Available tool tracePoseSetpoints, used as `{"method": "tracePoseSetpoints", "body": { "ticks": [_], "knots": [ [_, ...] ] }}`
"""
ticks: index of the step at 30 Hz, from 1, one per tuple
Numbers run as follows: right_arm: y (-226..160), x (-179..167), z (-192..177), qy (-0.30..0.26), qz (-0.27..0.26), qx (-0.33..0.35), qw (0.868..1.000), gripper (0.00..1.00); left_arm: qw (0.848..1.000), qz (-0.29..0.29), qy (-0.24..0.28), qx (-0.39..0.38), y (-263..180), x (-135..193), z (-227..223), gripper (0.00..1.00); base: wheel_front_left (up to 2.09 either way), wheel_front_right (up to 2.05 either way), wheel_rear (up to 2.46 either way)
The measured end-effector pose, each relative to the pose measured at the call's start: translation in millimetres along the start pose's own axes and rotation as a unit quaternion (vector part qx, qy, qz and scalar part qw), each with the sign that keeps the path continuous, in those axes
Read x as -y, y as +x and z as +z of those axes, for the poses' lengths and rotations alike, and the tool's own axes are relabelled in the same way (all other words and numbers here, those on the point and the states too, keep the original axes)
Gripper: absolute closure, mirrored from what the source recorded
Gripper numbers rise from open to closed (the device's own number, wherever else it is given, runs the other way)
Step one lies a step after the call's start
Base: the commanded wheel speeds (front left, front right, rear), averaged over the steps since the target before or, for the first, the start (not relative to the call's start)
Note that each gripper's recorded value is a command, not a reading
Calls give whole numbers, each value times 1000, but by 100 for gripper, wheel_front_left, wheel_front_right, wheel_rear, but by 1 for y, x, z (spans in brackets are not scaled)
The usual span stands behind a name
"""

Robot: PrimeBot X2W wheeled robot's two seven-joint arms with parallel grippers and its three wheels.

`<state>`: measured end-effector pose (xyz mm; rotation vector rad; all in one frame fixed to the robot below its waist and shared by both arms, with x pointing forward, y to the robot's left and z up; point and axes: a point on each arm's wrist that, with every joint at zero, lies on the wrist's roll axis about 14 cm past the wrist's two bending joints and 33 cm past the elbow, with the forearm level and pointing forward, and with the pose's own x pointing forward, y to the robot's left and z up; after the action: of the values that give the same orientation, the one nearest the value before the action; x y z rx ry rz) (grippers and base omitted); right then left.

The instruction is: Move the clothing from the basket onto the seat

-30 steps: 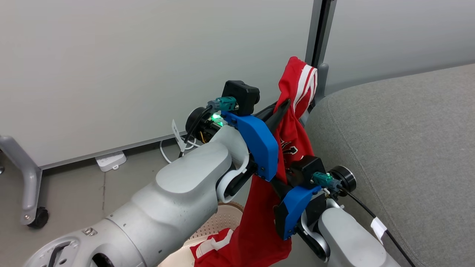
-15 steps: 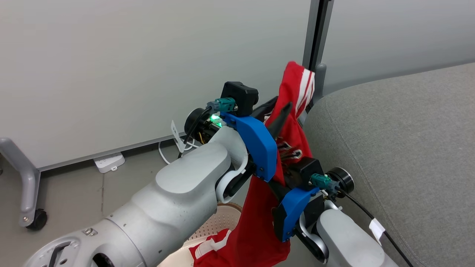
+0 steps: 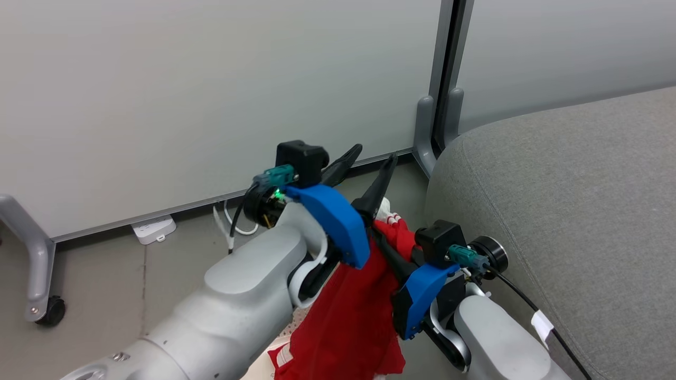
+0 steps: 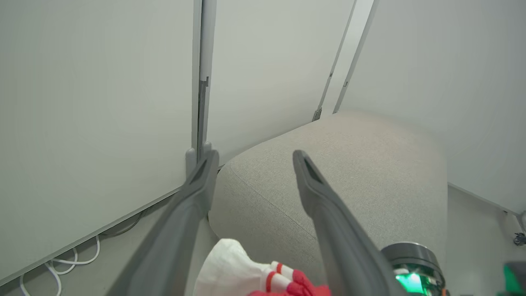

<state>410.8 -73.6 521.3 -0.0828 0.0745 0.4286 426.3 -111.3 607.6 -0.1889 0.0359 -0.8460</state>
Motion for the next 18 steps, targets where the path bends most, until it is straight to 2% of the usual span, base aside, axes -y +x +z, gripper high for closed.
{"method": "tracePoseSetpoints", "body": {
  "ticks": [7,13,18],
  "knots": [
    [0,11,3,6,-17,8,1000,100,1000,14,3,12,-32,-30,-18,0,0,0,0],
    [-1,15,1,10,-27,9,1000,100,999,24,20,31,-72,-35,-39,0,0,0,0],
    [0,19,4,11,-33,13,999,100,998,51,14,45,-98,-38,-52,0,0,0,0]
  ]
}}
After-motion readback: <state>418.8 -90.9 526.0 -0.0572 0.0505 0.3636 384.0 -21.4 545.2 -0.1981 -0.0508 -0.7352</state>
